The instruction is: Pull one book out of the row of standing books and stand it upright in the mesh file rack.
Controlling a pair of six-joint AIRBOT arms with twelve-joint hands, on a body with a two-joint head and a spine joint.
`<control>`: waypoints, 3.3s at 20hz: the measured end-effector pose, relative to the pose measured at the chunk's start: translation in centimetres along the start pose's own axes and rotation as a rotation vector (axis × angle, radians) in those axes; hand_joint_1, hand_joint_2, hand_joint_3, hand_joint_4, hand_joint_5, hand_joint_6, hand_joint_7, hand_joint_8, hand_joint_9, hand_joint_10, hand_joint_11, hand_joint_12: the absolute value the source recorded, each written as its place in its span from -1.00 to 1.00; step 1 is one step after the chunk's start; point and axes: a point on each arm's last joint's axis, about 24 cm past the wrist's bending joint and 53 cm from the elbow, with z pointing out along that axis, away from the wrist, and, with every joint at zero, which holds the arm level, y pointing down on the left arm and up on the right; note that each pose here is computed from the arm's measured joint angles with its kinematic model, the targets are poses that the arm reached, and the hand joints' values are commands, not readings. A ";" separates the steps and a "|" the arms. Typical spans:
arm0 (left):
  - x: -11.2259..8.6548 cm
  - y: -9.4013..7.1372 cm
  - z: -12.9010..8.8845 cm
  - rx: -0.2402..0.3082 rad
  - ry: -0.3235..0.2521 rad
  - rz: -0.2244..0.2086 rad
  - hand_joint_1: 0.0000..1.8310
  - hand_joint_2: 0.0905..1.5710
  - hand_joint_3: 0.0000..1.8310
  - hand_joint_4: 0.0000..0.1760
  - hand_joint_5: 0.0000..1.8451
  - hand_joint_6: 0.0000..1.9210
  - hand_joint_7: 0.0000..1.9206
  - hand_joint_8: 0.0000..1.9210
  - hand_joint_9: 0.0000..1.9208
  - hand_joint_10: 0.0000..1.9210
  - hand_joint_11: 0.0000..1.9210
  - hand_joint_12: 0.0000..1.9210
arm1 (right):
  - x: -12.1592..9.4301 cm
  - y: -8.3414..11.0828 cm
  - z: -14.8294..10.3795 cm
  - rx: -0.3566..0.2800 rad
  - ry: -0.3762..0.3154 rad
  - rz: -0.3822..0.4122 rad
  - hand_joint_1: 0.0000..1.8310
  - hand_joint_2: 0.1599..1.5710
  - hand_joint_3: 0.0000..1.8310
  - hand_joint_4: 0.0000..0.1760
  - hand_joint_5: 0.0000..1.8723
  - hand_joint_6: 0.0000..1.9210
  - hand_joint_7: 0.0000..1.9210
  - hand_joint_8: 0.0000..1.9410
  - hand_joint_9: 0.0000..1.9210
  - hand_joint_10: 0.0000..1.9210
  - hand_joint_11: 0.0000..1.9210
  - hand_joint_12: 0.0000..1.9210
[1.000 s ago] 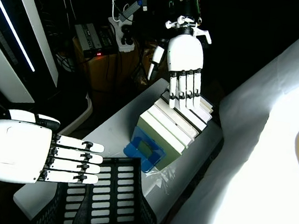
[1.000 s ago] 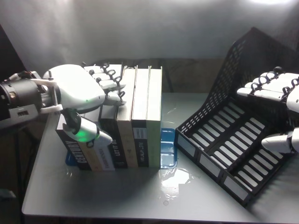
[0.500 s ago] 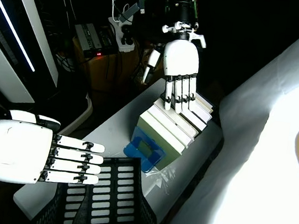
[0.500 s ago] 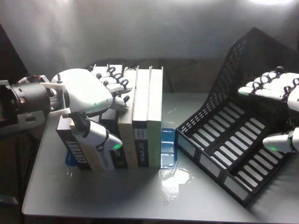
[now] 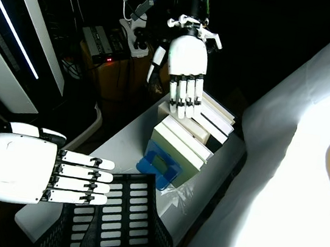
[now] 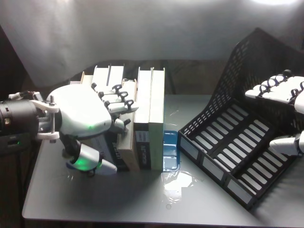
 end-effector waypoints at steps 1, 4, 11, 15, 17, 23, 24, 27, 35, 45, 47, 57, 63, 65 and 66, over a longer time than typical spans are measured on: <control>0.4 -0.5 -0.3 0.017 0.005 -0.002 -0.73 0.35 -1.00 -0.28 -0.43 -1.00 -1.00 -1.00 -1.00 -1.00 -1.00 -1.00 | 0.1 0.0 0.0 0.000 0.000 0.001 -0.64 0.53 -1.00 -1.00 -1.00 -1.00 -1.00 -1.00 -1.00 -1.00 -1.00 -1.00; 1.2 -1.1 -0.9 0.041 0.013 -0.007 -0.75 0.35 -1.00 -0.64 -0.37 -0.97 -1.00 -1.00 -1.00 -1.00 -1.00 -1.00 | 0.1 -0.2 -0.1 0.002 -0.001 0.006 -0.61 0.53 -1.00 -1.00 -1.00 -1.00 -1.00 -1.00 -1.00 -1.00 -1.00 -1.00; 3.1 -2.9 -1.8 0.100 0.042 -0.007 -0.84 0.38 -1.00 -0.94 -0.29 -0.95 -1.00 -1.00 -1.00 -1.00 -1.00 -1.00 | 0.3 -0.4 -0.2 0.011 0.004 0.010 -0.62 0.54 -1.00 -1.00 -1.00 -1.00 -1.00 -1.00 -1.00 -1.00 -1.00 -1.00; 4.0 -3.1 -2.3 0.113 0.055 -0.018 -0.75 0.39 -1.00 -1.00 -0.29 -0.97 -1.00 -1.00 -1.00 -1.00 -1.00 -1.00 | 0.5 -0.6 -0.2 0.017 0.007 0.015 -0.59 0.53 -1.00 -1.00 -1.00 -1.00 -1.00 -1.00 -1.00 -1.00 -1.00 -1.00; 4.5 -3.4 -2.4 0.124 0.063 -0.020 -0.72 0.36 -1.00 -0.99 -0.29 -0.98 -1.00 -1.00 -1.00 -1.00 -1.00 -1.00 | 0.5 -0.6 -0.2 0.017 0.005 0.017 -0.60 0.54 -1.00 -1.00 -1.00 -1.00 -1.00 -1.00 -1.00 -1.00 -1.00 -1.00; 4.5 -3.6 -3.1 0.135 0.053 -0.042 -0.82 0.42 -0.98 -0.97 -0.37 -1.00 -1.00 -1.00 -1.00 -1.00 -1.00 -1.00 | 0.5 -0.8 -0.2 0.020 0.005 0.019 -0.59 0.53 -1.00 -1.00 -1.00 -1.00 -1.00 -1.00 -1.00 -1.00 -1.00 -1.00; 4.4 -3.4 -3.1 0.132 0.049 -0.055 -0.82 0.42 -0.98 -0.97 -0.37 -1.00 -1.00 -1.00 -1.00 -1.00 -1.00 -1.00 | 0.4 -0.7 -0.2 0.019 0.004 0.019 -0.59 0.53 -1.00 -1.00 -1.00 -1.00 -1.00 -1.00 -1.00 -1.00 -1.00 -1.00; 3.4 -2.5 -4.4 0.105 0.015 -0.131 -0.84 0.47 -0.97 -0.97 -0.49 -1.00 -1.00 -1.00 -1.00 -1.00 -1.00 -1.00 | 0.3 -0.6 -0.2 0.013 -0.002 0.021 -0.64 0.53 -1.00 -1.00 -1.00 -1.00 -1.00 -1.00 -1.00 -1.00 -1.00 -1.00; -0.1 1.3 -8.9 0.023 -0.200 -0.489 -0.81 0.63 -0.98 -0.91 -0.98 -0.99 -1.00 -1.00 -1.00 -1.00 -1.00 -1.00 | -0.2 3.3 -0.2 -0.094 -0.025 -0.004 -0.33 0.48 -1.00 -0.90 -1.00 -1.00 -1.00 -1.00 -1.00 -1.00 -1.00 -1.00; 1.0 9.8 -16.9 -0.214 -0.529 -0.800 -0.53 0.59 -1.00 -0.61 -1.00 -1.00 -1.00 -1.00 -1.00 -1.00 -1.00 -1.00 | -0.8 10.7 3.1 -0.261 0.048 -0.255 -0.41 0.35 -1.00 -1.00 -1.00 -1.00 -1.00 -1.00 -1.00 -1.00 -1.00 -1.00; 1.0 10.8 -18.8 -0.251 -0.600 -0.816 -0.49 0.59 -1.00 -0.73 -1.00 -1.00 -1.00 -1.00 -1.00 -1.00 -1.00 -1.00 | 0.5 12.3 4.1 -0.290 0.090 -0.332 -0.28 0.33 -1.00 -1.00 -1.00 -1.00 -1.00 -1.00 -1.00 -1.00 -1.00 -1.00; 1.7 12.8 -23.3 -0.343 -0.744 -0.806 -0.52 0.56 -1.00 -1.00 -1.00 -1.00 -1.00 -1.00 -1.00 -1.00 -1.00 -1.00 | 4.0 18.3 7.4 -0.428 0.192 -0.494 -0.29 0.29 -1.00 -1.00 -1.00 -1.00 -1.00 -1.00 -1.00 -1.00 -1.00 -1.00; 1.7 13.5 -23.3 -0.359 -0.751 -0.810 -0.49 0.57 -1.00 -1.00 -1.00 -1.00 -1.00 -1.00 -1.00 -1.00 -1.00 -1.00 | 4.8 19.5 8.0 -0.457 0.202 -0.562 -0.25 0.18 -1.00 -1.00 -1.00 -1.00 -1.00 -1.00 -1.00 -1.00 -1.00 -1.00; 1.6 13.5 -23.0 -0.348 -0.757 -0.808 -0.44 0.57 -1.00 -0.90 -1.00 -1.00 -1.00 -1.00 -1.00 -1.00 -1.00 -1.00 | 5.0 19.4 8.5 -0.454 0.203 -0.575 -0.17 0.18 -1.00 -1.00 -1.00 -1.00 -1.00 -1.00 -1.00 -1.00 -1.00 -1.00; 1.8 13.5 -22.8 -0.345 -0.754 -0.811 -0.44 0.57 -1.00 -0.92 -1.00 -1.00 -1.00 -1.00 -1.00 -1.00 -1.00 -1.00 | 5.3 19.5 8.7 -0.453 0.206 -0.589 -0.12 0.18 -1.00 -1.00 -1.00 -1.00 -1.00 -1.00 -1.00 -1.00 -1.00 -1.00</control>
